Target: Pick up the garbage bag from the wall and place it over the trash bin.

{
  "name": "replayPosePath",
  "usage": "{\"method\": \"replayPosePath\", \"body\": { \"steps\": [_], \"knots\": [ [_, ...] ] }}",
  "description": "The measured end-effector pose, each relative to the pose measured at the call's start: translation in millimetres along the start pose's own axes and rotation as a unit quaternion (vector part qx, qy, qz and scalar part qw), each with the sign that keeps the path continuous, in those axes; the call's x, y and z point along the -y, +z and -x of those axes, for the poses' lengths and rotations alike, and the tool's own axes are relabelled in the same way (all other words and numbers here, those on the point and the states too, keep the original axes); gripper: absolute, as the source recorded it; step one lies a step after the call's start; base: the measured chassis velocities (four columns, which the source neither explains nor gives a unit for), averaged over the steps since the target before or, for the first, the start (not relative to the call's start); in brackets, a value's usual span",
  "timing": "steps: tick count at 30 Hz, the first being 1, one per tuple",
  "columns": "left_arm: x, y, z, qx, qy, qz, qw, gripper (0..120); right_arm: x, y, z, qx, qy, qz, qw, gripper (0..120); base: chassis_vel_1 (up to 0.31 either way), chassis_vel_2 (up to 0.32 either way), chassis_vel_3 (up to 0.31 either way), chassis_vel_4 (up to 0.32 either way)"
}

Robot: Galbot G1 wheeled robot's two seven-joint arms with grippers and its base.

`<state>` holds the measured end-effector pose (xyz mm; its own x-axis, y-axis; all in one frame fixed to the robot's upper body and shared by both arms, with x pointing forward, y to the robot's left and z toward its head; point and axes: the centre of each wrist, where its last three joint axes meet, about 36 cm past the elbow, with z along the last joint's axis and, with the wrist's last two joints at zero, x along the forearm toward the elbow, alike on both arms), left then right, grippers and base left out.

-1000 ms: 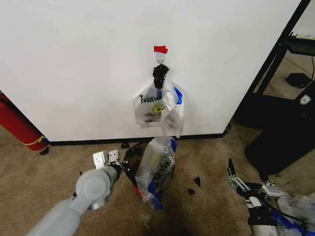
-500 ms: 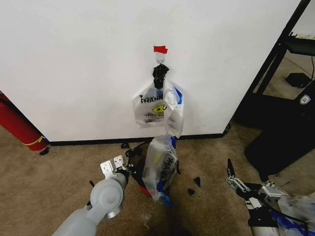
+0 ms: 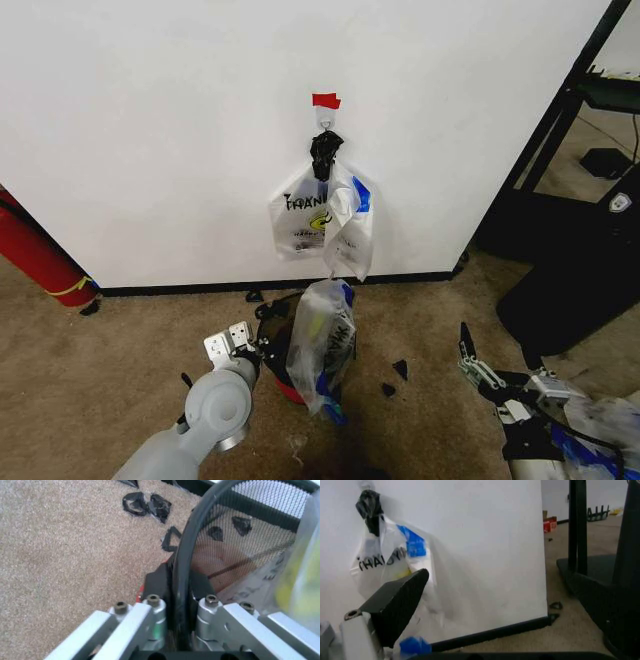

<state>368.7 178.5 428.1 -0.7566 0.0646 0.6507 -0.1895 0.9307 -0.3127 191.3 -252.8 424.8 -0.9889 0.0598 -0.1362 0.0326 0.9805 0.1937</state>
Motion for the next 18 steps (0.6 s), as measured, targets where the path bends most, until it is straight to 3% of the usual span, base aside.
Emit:
{"method": "replayPosePath", "body": {
  "steps": [2,5,10,12,14,18],
  "knots": [
    [-1.7,-1.2,-1.5,0.0,0.0,0.006,1.0,21,2.8,4.3,-1.4,-0.005,0.003,0.0,1.0,100,0.0,0.0,0.0,0.0],
    [-3.6,-2.9,-2.2,0.0,0.0,0.01,1.0,27,5.0,8.7,-2.7,-0.007,0.006,-0.002,1.0,100,0.0,0.0,0.0,0.0],
    [-6.3,-9.8,-8.2,0.004,0.001,0.018,0.9998,50,6.4,18.7,-3.6,-0.009,0.008,-0.008,1.0,100,0.0,0.0,0.0,0.0],
    [-6.4,-10.6,-9.0,0.005,0.001,0.018,0.9998,52,6.2,19.0,-3.5,-0.01,0.008,-0.008,1.0,100,0.0,0.0,0.0,0.0],
    [-7.3,-17.7,-15.7,0.017,0.004,0.023,0.9996,64,4.1,19.9,-2.5,-0.016,0.006,-0.005,1.0,100,0.0,0.0,0.0,0.0],
    [-7.6,-25.9,-25.2,0.043,0.009,0.037,0.9984,72,-0.7,15.2,0.7,-0.027,0.005,0.0,1.0,100,0.0,0.0,0.0,0.0]
  ]
}}
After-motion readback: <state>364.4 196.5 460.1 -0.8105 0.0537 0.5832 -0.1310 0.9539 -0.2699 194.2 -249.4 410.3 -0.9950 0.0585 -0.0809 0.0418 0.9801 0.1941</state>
